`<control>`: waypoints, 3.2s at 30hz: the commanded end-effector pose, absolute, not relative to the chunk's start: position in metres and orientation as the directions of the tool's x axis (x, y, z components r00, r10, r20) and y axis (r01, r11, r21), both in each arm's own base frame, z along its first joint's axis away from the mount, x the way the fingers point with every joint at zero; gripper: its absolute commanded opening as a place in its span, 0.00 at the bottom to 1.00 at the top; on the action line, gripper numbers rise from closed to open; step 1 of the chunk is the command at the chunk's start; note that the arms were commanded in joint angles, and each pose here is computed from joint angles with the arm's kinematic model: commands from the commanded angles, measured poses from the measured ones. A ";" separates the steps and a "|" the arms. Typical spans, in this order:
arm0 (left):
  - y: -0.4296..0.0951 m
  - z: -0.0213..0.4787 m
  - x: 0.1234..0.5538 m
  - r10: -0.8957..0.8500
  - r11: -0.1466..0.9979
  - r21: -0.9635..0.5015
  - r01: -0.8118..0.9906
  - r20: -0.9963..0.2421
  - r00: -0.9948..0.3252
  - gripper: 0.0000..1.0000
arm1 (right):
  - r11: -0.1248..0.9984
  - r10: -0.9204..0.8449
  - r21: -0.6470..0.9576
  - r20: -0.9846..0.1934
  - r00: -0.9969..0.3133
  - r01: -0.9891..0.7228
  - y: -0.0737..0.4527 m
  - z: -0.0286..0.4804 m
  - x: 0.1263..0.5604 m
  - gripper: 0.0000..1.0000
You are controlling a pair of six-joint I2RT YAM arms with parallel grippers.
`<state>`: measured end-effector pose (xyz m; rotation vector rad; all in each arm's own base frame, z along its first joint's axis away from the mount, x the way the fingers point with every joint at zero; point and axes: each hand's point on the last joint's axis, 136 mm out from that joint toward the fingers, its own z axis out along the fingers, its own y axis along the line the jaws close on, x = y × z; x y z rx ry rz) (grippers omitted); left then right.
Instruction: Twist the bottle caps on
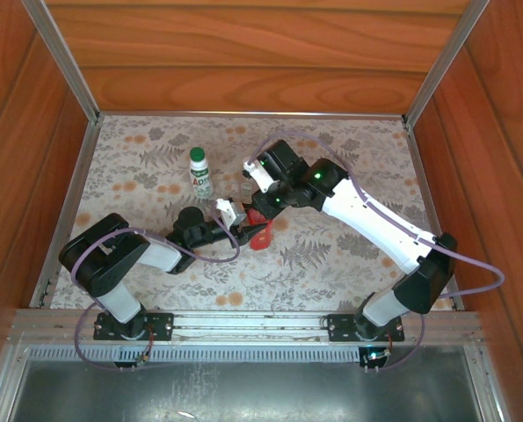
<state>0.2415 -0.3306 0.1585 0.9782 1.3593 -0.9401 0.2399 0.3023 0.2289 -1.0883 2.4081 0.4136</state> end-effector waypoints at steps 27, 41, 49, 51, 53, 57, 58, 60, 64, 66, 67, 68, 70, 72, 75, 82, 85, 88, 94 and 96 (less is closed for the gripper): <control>-0.330 0.137 0.235 0.073 0.293 -0.024 0.956 -0.996 -0.047 0.58 | 0.745 -0.525 0.135 -0.484 -0.700 -0.653 0.300 0.241 0.243 0.50; -0.332 0.145 0.221 0.048 0.187 -0.079 0.979 -0.995 -0.089 0.58 | 0.548 -0.611 0.088 -0.637 -0.469 -0.832 0.282 0.276 0.238 0.59; -0.331 0.159 0.205 0.030 0.034 -0.211 0.977 -0.977 -0.212 0.58 | 0.410 -0.575 0.192 -0.704 -0.416 -0.892 0.275 0.289 0.233 0.62; -0.329 0.161 0.204 0.027 0.024 -0.221 0.975 -0.975 -0.222 0.58 | 0.375 -0.559 0.208 -0.727 -0.399 -0.903 0.275 0.292 0.231 0.62; -0.329 0.163 0.203 0.027 0.014 -0.228 0.974 -0.973 -0.228 0.57 | 0.331 -0.541 0.224 -0.751 -0.379 -0.917 0.276 0.296 0.228 0.62; -0.329 0.164 0.202 0.029 0.001 -0.232 0.973 -0.972 -0.232 0.58 | 0.229 -0.547 0.215 -0.779 -0.308 -0.950 0.279 0.294 0.220 0.65; -0.329 0.163 0.202 0.032 -0.002 -0.238 0.971 -0.971 -0.238 0.58 | 0.198 -0.557 0.215 -0.778 -0.291 -0.956 0.280 0.292 0.216 0.65; -0.329 0.161 0.203 0.037 -0.008 -0.248 0.969 -0.968 -0.248 0.58 | 0.099 -0.568 0.189 -0.796 -0.212 -0.977 0.283 0.287 0.207 0.67; -0.331 0.158 0.203 0.043 -0.013 -0.253 0.967 -0.967 -0.253 0.58 | 0.030 -0.588 0.152 -0.797 -0.140 -0.988 0.285 0.276 0.206 0.69; -0.331 0.158 0.204 0.044 -0.016 -0.252 0.968 -0.967 -0.251 0.58 | -0.013 -0.606 0.146 -0.788 -0.108 -0.989 0.285 0.270 0.204 0.70; -0.331 0.158 0.204 0.045 -0.017 -0.251 0.968 -0.967 -0.250 0.57 | -0.033 -0.617 0.142 -0.782 -0.091 -0.989 0.285 0.266 0.203 0.70; -0.331 0.158 0.204 0.046 -0.019 -0.249 0.968 -0.968 -0.248 0.58 | -0.053 -0.624 0.135 -0.778 -0.073 -0.989 0.285 0.263 0.202 0.70; -0.331 0.157 0.204 0.048 -0.018 -0.244 0.970 -0.969 -0.243 0.58 | -0.090 -0.635 0.132 -0.771 -0.045 -0.987 0.286 0.258 0.200 0.69; -0.330 0.156 0.204 0.049 -0.018 -0.239 0.971 -0.970 -0.238 0.58 | -0.125 -0.644 0.139 -0.765 -0.026 -0.982 0.286 0.254 0.198 0.67; -0.330 0.154 0.202 0.053 -0.023 -0.235 0.972 -0.971 -0.233 0.58 | -0.146 -0.657 0.150 -0.754 -0.018 -0.978 0.288 0.248 0.199 0.65; -0.329 0.154 0.201 0.057 -0.032 -0.235 0.972 -0.971 -0.233 0.58 | -0.156 -0.660 0.177 -0.751 -0.030 -0.972 0.295 0.246 0.205 0.55; -0.329 0.154 0.201 0.058 -0.035 -0.235 0.971 -0.971 -0.233 0.58 | -0.160 -0.662 0.190 -0.748 -0.038 -0.969 0.297 0.245 0.205 0.52; -0.329 0.154 0.201 0.060 -0.037 -0.237 0.971 -0.970 -0.235 0.58 | -0.160 -0.666 0.197 -0.745 -0.042 -0.967 0.299 0.242 0.207 0.50; -0.330 0.154 0.201 0.060 -0.041 -0.235 0.971 -0.971 -0.233 0.58 | -0.164 -0.675 0.228 -0.736 -0.059 -0.960 0.302 0.240 0.206 0.46; -0.330 0.154 0.201 0.060 -0.041 -0.236 0.971 -0.971 -0.233 0.58 | -0.165 -0.678 0.237 -0.732 -0.064 -0.958 0.302 0.239 0.205 0.45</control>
